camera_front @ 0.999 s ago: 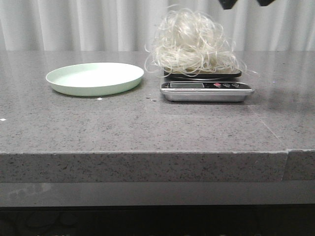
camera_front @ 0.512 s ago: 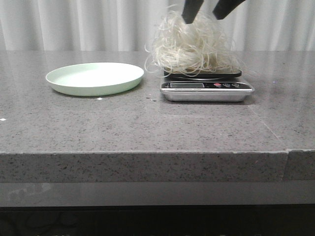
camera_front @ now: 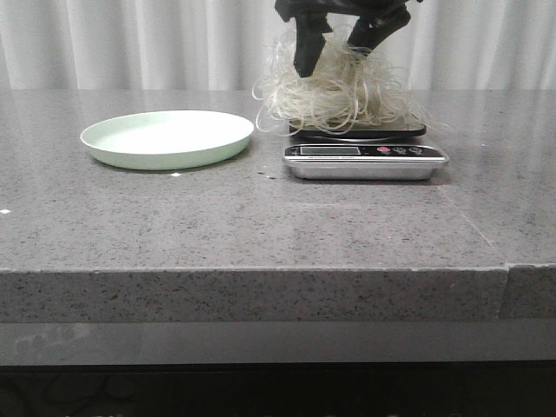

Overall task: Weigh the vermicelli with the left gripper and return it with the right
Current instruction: 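Lower the right gripper onto the vermicelli on the scale and close it, then carry the vermicelli with the right gripper over the green plate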

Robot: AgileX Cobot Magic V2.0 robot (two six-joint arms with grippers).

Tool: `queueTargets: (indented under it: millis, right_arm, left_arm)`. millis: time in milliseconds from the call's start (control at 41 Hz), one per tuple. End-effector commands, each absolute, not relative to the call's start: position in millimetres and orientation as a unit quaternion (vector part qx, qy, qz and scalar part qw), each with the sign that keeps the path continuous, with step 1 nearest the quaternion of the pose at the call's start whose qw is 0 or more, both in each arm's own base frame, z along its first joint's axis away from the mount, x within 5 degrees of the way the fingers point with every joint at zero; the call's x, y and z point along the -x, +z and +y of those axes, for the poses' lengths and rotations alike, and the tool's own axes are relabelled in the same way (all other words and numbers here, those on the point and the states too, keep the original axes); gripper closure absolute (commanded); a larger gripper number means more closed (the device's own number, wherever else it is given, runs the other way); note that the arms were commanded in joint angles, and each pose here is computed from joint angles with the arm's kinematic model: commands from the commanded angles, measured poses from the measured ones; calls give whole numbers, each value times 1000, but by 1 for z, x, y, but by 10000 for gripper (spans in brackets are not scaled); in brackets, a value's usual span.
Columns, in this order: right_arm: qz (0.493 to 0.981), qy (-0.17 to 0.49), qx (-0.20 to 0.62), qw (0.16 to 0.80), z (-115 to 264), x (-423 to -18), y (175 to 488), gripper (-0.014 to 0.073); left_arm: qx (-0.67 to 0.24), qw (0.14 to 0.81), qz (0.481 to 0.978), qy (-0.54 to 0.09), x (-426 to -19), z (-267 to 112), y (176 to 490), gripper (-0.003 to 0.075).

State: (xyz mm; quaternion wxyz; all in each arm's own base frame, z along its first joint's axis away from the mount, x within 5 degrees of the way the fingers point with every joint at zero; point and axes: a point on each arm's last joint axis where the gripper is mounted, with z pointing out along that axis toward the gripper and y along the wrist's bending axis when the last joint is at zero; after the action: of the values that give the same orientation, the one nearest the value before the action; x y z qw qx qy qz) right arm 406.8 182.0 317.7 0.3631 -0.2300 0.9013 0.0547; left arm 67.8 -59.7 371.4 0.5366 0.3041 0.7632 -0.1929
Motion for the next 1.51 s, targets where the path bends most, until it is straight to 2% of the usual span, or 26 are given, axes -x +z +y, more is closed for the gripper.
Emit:
queueTargets:
  millis: [0,122,292,536,804,1072,1242,1486]
  right_arm:
    - [881,50,232,409,178,-403,347,191]
    - [882,50,232,407,178,-402,346,335]
    - [882,50,232,406,178,-402,346,433]
    - [882,52,231,407,177,-401,351,436]
    - [874,116,213,420,183,-388,403,436]
    - [827,182,225,481,216,-373,437,436]
    - [788,214,244,523,256,-368,434,436]
    - [765,236,259,541,302,-376,402,436]
  left_arm:
    - [-292,569,740,-208,-68,-61,385,332]
    - [-292,569,740,-208,-68,-61,385,332]
    - [-292,569,740,-208,-68,-61,385,332]
    - [-292,569,740,-208,-68,-61,385,332]
    - [-292,569,740,-208,-68,-61,385,332]
    - [-292,569,740,-208,-68,-61,385,332]
    - [-292,569,740,-209,-68,-61,385,332]
    - [-292,569,740,-209,-68,-61,385,332]
